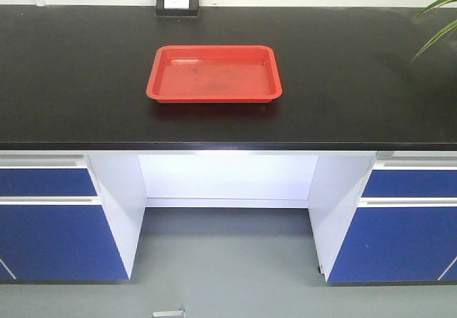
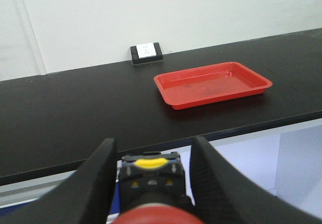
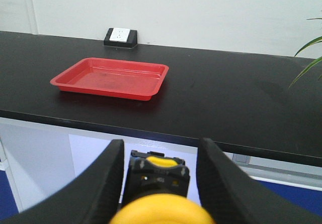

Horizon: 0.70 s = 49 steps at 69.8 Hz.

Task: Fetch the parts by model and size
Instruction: 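Turn and drive the base up to the bench with the red tray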

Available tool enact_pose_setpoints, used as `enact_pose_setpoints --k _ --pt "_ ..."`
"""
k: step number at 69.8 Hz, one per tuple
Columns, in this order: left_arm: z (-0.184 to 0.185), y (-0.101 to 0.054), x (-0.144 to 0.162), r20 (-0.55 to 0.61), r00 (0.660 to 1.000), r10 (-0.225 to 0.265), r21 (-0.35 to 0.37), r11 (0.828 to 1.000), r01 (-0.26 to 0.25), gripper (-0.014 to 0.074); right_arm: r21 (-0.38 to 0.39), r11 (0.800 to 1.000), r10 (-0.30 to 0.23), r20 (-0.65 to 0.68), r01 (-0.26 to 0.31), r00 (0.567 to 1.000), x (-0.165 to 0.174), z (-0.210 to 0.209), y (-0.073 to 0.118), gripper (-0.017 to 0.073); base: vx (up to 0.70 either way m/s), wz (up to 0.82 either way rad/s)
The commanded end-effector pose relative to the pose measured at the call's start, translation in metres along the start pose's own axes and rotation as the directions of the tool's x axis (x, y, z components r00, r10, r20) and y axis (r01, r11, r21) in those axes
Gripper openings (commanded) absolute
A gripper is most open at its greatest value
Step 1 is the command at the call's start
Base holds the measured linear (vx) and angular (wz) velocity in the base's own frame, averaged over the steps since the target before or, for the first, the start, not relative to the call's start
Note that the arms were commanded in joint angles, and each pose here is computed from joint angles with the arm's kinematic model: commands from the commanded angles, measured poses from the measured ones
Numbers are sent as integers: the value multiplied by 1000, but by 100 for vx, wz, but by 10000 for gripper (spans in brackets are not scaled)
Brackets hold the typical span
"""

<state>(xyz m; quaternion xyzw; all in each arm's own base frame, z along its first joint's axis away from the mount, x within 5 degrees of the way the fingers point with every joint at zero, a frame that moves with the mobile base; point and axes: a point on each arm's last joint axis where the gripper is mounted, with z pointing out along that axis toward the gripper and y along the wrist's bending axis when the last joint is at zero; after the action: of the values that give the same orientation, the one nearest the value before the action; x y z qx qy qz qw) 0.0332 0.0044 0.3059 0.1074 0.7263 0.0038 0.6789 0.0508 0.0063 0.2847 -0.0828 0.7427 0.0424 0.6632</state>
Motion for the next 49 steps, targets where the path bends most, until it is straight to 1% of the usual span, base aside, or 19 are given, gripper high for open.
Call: enact_pose_setpoints --k 1,22,49 --pt "-1 0 -14 87 996 -1 11 1000 1 -6 3 1000 -18 96 17 995 -16 -2 0 -2 10 -8" --pt "-1 0 -14 87 996 -1 11 1000 1 -6 3 1000 -18 96 17 995 -16 -2 0 -2 14 -3" --pt "-1 0 -14 87 996 -1 11 1000 1 -6 3 1000 -18 96 17 995 -16 -2 0 -2 21 -4"
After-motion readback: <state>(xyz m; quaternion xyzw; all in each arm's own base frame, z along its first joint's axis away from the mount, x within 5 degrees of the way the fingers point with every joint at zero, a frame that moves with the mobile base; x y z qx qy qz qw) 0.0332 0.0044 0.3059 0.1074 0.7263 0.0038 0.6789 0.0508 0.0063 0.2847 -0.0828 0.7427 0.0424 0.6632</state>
